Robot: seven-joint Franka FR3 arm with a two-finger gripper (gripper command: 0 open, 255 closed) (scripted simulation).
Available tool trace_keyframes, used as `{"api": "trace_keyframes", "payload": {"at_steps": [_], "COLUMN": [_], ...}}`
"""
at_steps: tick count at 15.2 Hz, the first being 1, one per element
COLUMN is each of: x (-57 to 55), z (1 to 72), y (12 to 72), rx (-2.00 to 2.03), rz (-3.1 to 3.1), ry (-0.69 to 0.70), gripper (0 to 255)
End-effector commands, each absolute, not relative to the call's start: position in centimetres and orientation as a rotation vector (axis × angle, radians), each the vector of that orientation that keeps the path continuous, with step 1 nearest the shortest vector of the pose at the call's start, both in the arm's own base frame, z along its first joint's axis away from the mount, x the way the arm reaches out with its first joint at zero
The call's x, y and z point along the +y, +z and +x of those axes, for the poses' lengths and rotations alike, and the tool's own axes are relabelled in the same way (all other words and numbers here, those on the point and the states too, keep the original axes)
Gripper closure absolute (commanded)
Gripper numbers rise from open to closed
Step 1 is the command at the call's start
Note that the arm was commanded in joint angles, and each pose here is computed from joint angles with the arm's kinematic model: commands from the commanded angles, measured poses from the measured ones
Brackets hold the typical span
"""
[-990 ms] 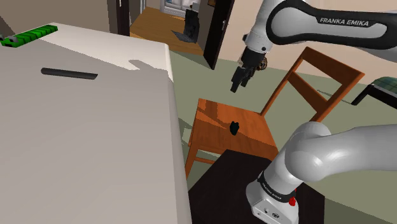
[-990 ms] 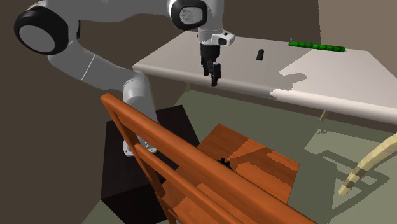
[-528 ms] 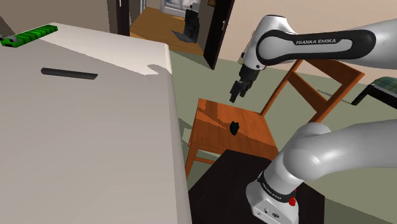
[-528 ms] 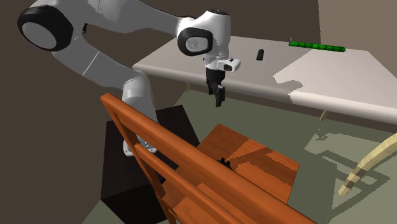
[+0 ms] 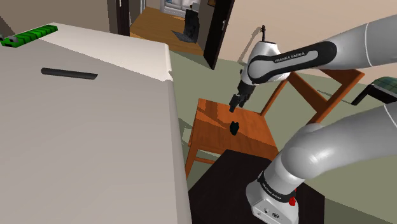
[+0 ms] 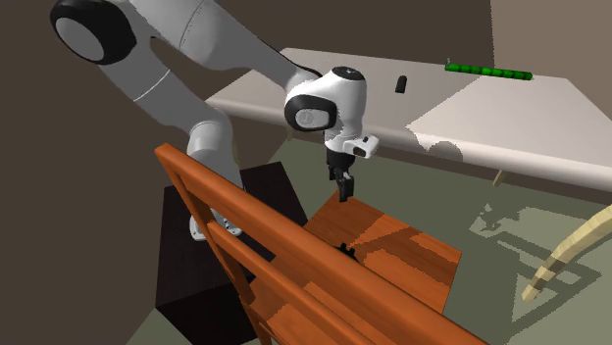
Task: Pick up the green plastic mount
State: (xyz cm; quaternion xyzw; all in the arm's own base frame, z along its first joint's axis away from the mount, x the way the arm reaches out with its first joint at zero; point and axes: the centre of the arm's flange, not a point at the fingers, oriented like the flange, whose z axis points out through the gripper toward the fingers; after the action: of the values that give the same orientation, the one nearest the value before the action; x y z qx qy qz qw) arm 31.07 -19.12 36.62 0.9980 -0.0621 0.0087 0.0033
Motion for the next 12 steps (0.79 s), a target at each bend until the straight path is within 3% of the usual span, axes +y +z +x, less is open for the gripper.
{"api": "trace_keyframes", "payload": {"at_steps": [1, 12], "x": [-20.9, -29.6], "z": [31.0, 30.2], "y": [34.5, 22.9], "rx": [-0.216, -0.332], "rz": [3.127, 3.12], "ry": [0.025, 0.0], "gripper": [0, 0]}}
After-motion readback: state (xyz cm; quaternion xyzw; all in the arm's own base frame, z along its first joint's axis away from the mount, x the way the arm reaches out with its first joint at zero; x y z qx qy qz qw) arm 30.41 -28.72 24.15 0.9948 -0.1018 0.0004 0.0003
